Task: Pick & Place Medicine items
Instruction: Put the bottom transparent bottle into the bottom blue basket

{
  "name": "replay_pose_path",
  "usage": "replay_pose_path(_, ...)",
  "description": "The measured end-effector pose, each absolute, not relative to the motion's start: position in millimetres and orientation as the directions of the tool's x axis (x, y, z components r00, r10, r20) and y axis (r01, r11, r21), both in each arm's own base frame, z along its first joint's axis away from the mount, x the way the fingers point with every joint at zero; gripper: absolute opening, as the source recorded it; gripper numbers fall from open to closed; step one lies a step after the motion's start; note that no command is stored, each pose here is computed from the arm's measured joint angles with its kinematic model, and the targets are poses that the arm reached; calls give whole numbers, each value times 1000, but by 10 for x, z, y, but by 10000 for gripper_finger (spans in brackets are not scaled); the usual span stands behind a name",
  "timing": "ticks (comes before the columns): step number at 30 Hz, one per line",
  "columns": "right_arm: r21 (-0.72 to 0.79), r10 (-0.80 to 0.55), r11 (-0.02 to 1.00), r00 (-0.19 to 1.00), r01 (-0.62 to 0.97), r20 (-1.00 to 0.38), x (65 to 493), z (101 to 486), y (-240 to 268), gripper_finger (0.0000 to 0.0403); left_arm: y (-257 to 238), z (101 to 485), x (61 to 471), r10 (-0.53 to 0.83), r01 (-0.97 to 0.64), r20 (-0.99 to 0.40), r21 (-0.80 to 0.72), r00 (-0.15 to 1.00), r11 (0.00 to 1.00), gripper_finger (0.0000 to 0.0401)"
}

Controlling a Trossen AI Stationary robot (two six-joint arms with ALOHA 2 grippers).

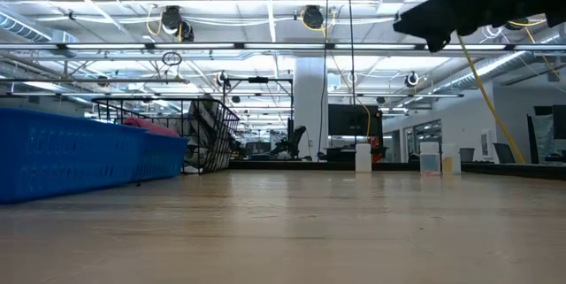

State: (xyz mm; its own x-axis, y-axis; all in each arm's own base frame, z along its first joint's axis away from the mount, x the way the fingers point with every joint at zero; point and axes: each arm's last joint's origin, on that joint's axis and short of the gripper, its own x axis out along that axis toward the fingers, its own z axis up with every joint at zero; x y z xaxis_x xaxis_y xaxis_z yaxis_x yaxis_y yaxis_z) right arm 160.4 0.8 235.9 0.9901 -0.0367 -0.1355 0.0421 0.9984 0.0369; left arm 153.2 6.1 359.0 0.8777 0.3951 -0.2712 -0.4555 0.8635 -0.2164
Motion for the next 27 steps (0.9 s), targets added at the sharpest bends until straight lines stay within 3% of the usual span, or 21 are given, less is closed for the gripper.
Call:
replay_pose_path(3,72,-51,996,990,61,-129,1589,2370,3,100,100,3445,1578,421,-474,-275,-166,864,865,241)
replay_pose_path(6,-1,-241,969,945,246,-219,1596,2269,-52,100,151,3276,1603,447,-500,-273,-172,852,848,241)
replay_pose_path(9,-136,-475,878,802,459,-362,1575,2078,-118,104,210,3120,1575,476,-537,-291,-182,830,824,242)
replay_pose_path(12,-184,-579,803,670,566,-466,1538,1913,-148,123,270,2994,1536,508,-580,-314,-206,802,788,241)
replay_pose_path(21,-56,-619,668,512,742,-596,1373,1422,-162,219,367,2853,1502,557,-638,-341,-208,758,741,241)
replay_pose_path(27,-34,-636,591,440,806,-634,1189,1106,-170,239,400,2855,1496,573,-649,-338,-184,747,738,241)
